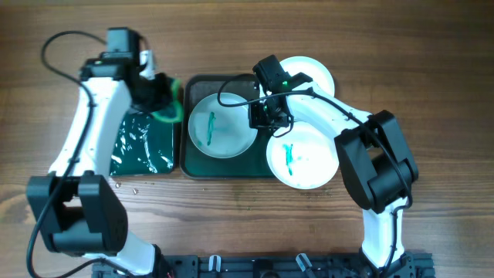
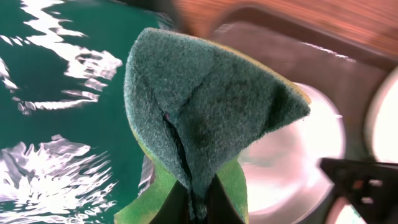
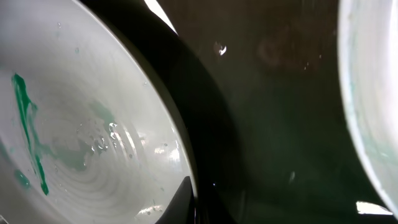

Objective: Clean dirty plates on tray and stack at the side
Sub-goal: 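Scrub the left plate with the sponge while right gripper holds rim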

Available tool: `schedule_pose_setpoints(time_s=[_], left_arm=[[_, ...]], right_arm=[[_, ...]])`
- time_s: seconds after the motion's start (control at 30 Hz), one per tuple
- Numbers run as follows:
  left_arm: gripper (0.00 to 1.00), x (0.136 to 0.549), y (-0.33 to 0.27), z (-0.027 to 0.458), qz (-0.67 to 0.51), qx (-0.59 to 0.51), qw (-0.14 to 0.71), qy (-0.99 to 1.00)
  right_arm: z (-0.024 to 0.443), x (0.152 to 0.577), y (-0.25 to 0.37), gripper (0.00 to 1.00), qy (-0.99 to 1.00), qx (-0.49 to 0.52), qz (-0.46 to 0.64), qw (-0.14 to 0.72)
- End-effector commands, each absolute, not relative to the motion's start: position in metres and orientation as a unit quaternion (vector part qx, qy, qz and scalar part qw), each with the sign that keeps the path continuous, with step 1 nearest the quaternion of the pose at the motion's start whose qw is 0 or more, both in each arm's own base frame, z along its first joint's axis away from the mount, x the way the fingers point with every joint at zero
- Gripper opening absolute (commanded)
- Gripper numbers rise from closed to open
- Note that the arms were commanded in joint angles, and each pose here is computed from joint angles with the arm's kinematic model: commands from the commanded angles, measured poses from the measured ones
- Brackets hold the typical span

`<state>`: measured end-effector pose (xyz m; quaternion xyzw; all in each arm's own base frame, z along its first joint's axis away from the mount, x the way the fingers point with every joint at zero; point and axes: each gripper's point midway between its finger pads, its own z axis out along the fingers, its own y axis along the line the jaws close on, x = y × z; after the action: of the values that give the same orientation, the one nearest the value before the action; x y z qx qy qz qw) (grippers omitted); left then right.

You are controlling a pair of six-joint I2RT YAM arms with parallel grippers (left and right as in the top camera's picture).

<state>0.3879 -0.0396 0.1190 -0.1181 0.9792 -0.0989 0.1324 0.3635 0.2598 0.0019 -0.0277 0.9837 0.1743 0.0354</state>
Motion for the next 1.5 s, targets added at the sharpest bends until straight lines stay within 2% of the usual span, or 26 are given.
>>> schedule_pose_setpoints(time_s=[0.0, 0.27, 0.57, 0.67, 0.8, 0.9, 0.97, 1.07, 1.13, 1.27, 1.47], left_arm=[[0.04, 0.389, -0.079, 0.098, -0.117, -0.132, 0.102, 0.979], [0.04, 0.371, -0.121, 0.038, -0.097, -0.083, 0.019, 0.992], [0.04, 0.349, -0.143, -0.005, -0.086, -0.056, -0.043, 0.994], [0.04, 0.342, -0.162, -0.007, -0.134, -0.040, -0.066, 0.988], [0.04, 0.333, -0.210, 0.018, -0.294, 0.066, -0.076, 0.950], [0.04, 0.334, -0.209, 0.020, -0.305, 0.073, -0.073, 0.947], [0.04, 0.339, -0.199, 0.016, -0.288, 0.057, -0.070, 0.953], [0.04, 0.349, -0.164, 0.002, -0.196, -0.022, -0.063, 0.978], [0.04, 0.354, -0.128, -0.003, -0.102, -0.086, -0.049, 0.990], [0.04, 0.355, -0.079, 0.009, 0.041, -0.139, -0.010, 0.989], [0.04, 0.356, -0.083, 0.023, 0.077, -0.124, 0.022, 0.989]], right_arm=[[-0.017, 0.352, 0.251, 0.04, 0.988, -0.033, 0.153, 0.009], [-0.021, 0.349, 0.249, 0.04, 0.988, -0.032, 0.152, 0.005], [-0.021, 0.349, 0.249, 0.04, 0.988, -0.032, 0.152, 0.005], [-0.021, 0.349, 0.249, 0.04, 0.988, -0.032, 0.152, 0.006], [-0.021, 0.349, 0.249, 0.04, 0.988, -0.032, 0.152, 0.006], [-0.021, 0.349, 0.249, 0.04, 0.988, -0.032, 0.152, 0.005], [-0.021, 0.349, 0.249, 0.04, 0.988, -0.032, 0.152, 0.005], [-0.021, 0.349, 0.249, 0.04, 0.988, -0.032, 0.152, 0.005], [-0.021, 0.349, 0.249, 0.04, 0.988, -0.032, 0.152, 0.005], [-0.021, 0.349, 0.249, 0.04, 0.988, -0.032, 0.152, 0.007], [-0.020, 0.350, 0.250, 0.04, 0.988, -0.032, 0.153, 0.009]])
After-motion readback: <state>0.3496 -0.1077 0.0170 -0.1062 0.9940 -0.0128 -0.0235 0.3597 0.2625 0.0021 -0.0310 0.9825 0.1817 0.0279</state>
